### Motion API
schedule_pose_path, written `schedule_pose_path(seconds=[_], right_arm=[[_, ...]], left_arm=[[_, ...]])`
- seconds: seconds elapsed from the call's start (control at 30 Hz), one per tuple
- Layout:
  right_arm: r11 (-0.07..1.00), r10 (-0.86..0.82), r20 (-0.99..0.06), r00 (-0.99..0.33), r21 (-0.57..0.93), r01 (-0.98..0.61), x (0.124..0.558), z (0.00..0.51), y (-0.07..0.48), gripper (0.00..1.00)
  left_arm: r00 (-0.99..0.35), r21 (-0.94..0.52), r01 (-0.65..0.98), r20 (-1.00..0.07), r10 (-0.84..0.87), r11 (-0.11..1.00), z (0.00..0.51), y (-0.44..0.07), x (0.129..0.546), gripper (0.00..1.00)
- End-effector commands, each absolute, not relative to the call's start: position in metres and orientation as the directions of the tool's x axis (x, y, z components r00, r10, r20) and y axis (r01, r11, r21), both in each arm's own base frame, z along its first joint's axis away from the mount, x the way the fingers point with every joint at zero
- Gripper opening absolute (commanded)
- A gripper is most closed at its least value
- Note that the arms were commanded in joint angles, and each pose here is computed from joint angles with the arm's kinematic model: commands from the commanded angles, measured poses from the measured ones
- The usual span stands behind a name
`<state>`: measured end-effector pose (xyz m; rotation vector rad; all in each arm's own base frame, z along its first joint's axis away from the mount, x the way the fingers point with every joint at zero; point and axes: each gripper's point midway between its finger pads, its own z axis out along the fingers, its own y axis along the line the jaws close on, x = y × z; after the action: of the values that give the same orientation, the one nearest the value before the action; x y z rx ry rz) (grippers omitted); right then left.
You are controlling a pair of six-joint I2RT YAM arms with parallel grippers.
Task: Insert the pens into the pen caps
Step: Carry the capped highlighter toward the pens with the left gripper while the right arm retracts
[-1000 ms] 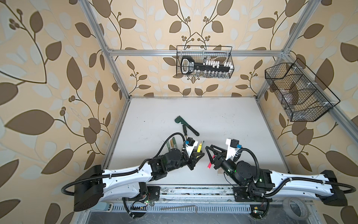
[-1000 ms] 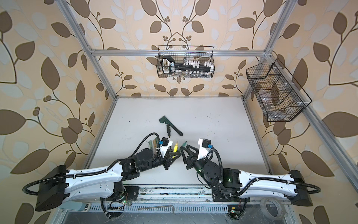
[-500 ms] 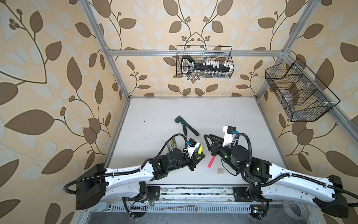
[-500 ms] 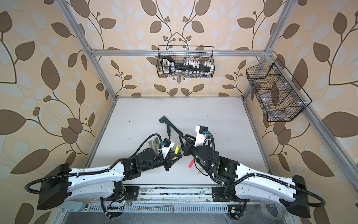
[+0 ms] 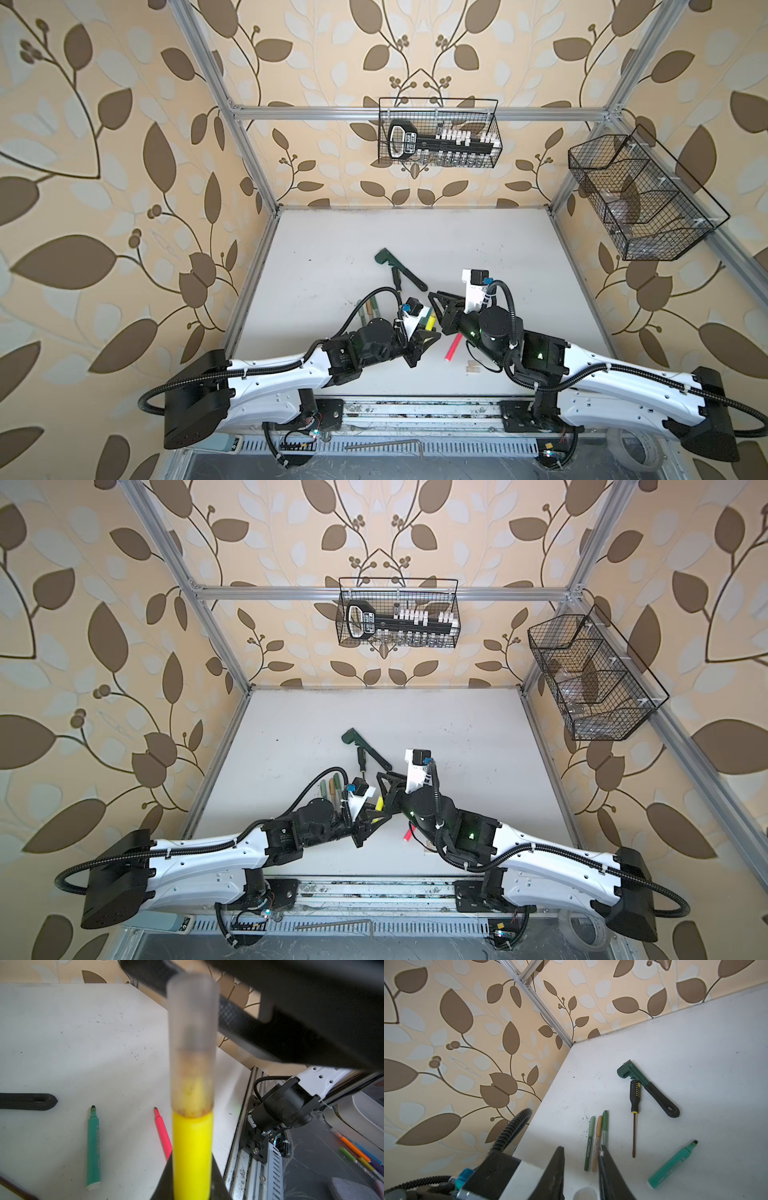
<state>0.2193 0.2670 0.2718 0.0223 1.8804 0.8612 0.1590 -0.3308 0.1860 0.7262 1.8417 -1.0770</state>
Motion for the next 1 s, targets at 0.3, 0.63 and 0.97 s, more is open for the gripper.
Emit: schedule_pose_path(seconds=[0.3,0.63,0.97], right_arm=[[0.76,0.365,-0.786,-0.5,0.561,-0.328,0.224,0.261,0.269,0.2],[0.754,0.335,-0.769,-0.545,0.565,-0.335,0.207,0.225,0.275,0.0],[0.749,0.308,-0.766,-0.565,0.561,-0.353,0.168,0.19,0.288,0.0]], left_arm=[[-0.399,-0.363,0.83,-0.917,-0.005,0.423,0.221,-0.339,0.164,0.0],[-0.389,-0.358,0.799,-0.92,-0.038,0.483,0.221,-0.329,0.174,0.0],[-0.294,-0.299,0.744,-0.95,-0.11,0.597,0.247,-0.298,0.189,0.0]])
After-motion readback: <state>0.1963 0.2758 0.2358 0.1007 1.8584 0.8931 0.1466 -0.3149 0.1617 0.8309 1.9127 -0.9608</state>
